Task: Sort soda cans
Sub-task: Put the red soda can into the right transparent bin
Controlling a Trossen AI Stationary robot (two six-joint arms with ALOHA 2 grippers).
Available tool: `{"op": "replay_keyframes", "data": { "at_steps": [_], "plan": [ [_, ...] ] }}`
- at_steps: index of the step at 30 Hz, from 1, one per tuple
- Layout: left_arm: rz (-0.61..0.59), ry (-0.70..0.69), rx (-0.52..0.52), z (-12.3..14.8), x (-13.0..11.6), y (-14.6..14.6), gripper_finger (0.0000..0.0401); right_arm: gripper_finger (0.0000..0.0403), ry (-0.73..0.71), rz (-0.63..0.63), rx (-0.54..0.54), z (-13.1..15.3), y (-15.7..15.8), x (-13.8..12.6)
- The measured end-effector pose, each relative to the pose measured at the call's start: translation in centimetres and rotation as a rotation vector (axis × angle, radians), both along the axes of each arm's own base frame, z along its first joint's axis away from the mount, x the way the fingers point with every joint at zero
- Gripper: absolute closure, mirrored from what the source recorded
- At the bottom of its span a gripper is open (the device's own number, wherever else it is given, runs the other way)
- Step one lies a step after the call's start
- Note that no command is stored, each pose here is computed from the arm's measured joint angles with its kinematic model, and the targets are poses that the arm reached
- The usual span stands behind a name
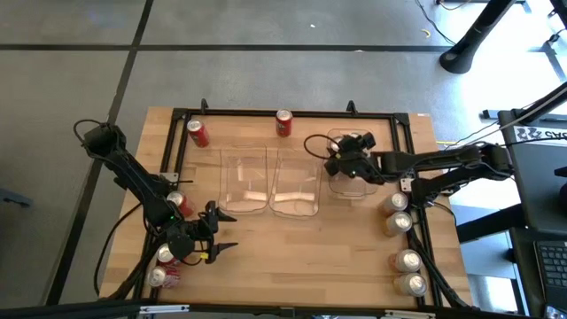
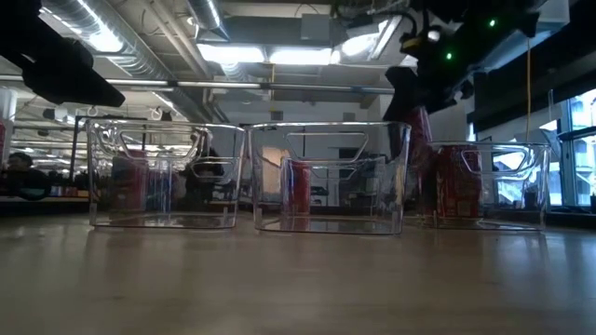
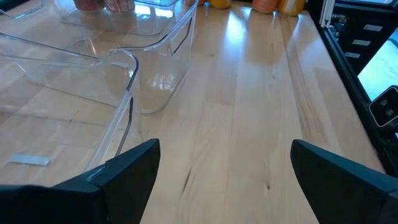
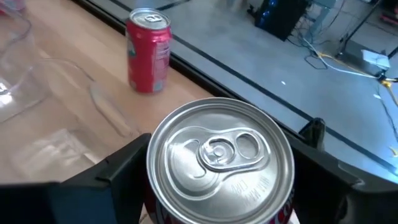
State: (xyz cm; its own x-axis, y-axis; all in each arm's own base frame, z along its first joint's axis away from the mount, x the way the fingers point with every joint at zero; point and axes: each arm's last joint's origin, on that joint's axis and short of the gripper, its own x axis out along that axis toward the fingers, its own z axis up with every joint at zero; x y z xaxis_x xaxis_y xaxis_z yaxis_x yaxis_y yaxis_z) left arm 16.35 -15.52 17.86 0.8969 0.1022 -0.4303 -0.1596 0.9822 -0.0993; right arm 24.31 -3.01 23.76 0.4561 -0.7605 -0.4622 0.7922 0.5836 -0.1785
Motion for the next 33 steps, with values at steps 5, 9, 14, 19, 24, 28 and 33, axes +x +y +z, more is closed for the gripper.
{"op": "replay_keyframes", "data": {
  "at_steps": [5,9,14,19,24,28,33],
  "plan": [
    [-0.007,0.001,0.013,0.0,0.0,0.0,0.0052,0.0107,-0.029,0.001,-0.015,-0.8,-0.5,0.0],
    [-0.007,0.001,0.013,0.0,0.0,0.0,0.0052,0.0107,-0.031,-0.005,-0.034,-1.3,-0.6,-0.1],
    [-0.012,0.0,0.021,0.0,0.0,0.0,0.0052,0.0107,-0.042,-0.013,-0.034,-2.2,-0.8,-0.4],
    [-0.012,0.0,0.022,0.0,0.0,0.0,0.0052,0.0107,-0.041,-0.042,-0.041,-3.0,-1.3,-0.8],
    [-0.011,-0.001,0.024,0.0,0.0,0.0,0.0052,0.0107,-0.035,-0.057,-0.025,-3.9,-2.0,-1.1],
    [-0.012,-0.002,0.025,0.0,0.0,0.0,0.0052,0.0107,0.004,-0.055,-0.009,-4.8,-2.3,-0.9],
    [-0.013,-0.002,0.027,0.0,0.0,0.0,0.0052,0.0107,0.024,-0.048,-0.012,-5.8,-2.4,-0.1]
  ]
}}
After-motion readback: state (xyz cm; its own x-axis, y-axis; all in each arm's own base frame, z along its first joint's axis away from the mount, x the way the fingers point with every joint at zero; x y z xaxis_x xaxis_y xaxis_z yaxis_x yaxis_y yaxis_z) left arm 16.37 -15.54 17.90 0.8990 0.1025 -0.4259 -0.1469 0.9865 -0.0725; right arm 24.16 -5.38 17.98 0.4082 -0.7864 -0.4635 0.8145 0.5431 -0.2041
